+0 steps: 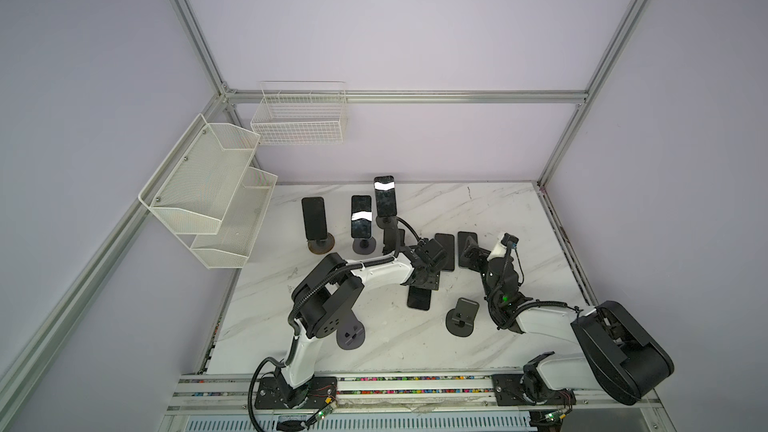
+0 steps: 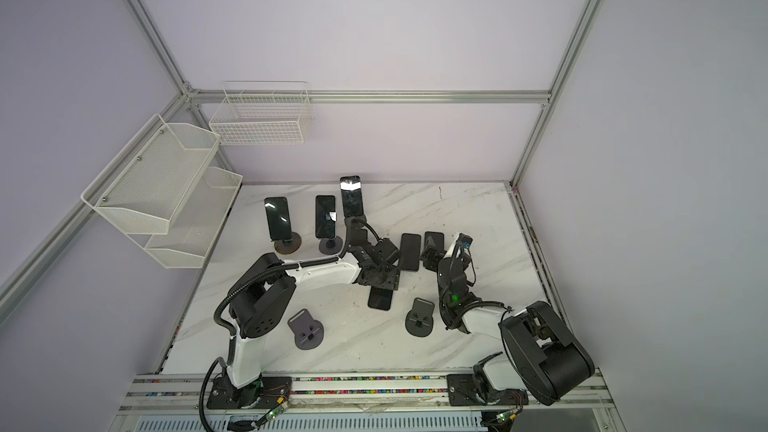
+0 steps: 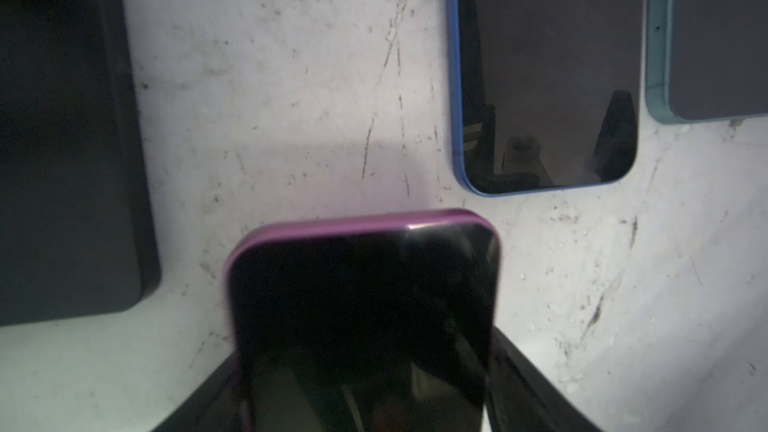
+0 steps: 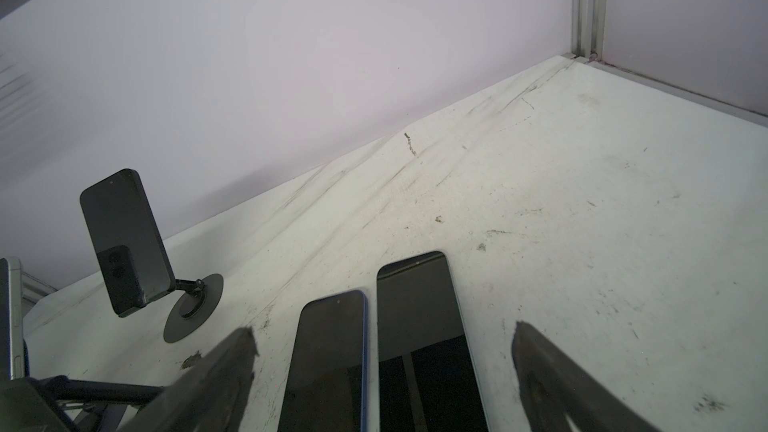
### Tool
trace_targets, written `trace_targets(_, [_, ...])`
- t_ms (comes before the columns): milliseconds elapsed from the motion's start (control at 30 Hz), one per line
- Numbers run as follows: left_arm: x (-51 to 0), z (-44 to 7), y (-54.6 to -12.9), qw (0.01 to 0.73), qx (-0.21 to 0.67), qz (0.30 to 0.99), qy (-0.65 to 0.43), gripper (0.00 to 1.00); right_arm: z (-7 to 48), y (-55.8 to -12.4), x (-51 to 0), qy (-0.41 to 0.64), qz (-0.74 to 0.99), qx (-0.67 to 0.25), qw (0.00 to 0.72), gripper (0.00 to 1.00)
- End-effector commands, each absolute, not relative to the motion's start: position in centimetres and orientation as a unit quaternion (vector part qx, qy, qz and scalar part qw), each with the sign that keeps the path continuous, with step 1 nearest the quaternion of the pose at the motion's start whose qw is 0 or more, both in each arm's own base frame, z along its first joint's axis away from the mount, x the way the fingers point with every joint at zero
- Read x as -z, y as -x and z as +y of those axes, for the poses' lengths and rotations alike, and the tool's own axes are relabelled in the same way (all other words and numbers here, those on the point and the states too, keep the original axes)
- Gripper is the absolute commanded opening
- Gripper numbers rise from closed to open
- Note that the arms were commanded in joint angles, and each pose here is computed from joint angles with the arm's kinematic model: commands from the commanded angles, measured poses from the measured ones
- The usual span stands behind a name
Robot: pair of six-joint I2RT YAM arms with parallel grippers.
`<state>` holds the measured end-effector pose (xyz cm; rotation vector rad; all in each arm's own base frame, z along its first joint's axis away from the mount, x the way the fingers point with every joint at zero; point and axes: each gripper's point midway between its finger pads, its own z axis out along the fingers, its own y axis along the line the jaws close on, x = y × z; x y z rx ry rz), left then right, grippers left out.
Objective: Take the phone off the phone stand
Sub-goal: 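Carry the purple-cased phone with the left gripper toward the flat phones and lower it, then open and raise the left gripper, reaching toward the black phone on the wooden-ringed stand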
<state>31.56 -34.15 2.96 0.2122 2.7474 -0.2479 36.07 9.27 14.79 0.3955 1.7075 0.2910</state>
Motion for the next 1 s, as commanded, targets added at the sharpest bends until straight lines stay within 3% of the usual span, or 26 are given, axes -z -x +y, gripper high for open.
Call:
trace_targets(0, [3.8, -30.5, -27.7, 0.087, 0.028, 0.994, -0.063, 0.78, 9.6, -36.2, -14.8, -0.167, 0.749, -0.128, 0.628, 0.97])
trace_targets(433, [2.2, -29.8, -27.5, 0.096, 0.022, 0.993, -0.069, 0.79, 9.8, -36.4, -15.0, -0.167, 0.749, -0.13, 0.628, 0.98])
trace_targets(700, [-7.2, -29.6, -29.6, 0.183, 0.05, 0.98, -0.063, 0.83, 10.0, -36.7, -14.2, -0.162, 0.757, -0.126, 0.62, 0.97])
trace_targets(967, [-19.9, -28.1, -30.8, 0.309, 0.091, 0.945, -0.062, 0.88, 11.0, -36.9, -14.2, -0.133, 0.76, -0.134, 0.622, 0.97])
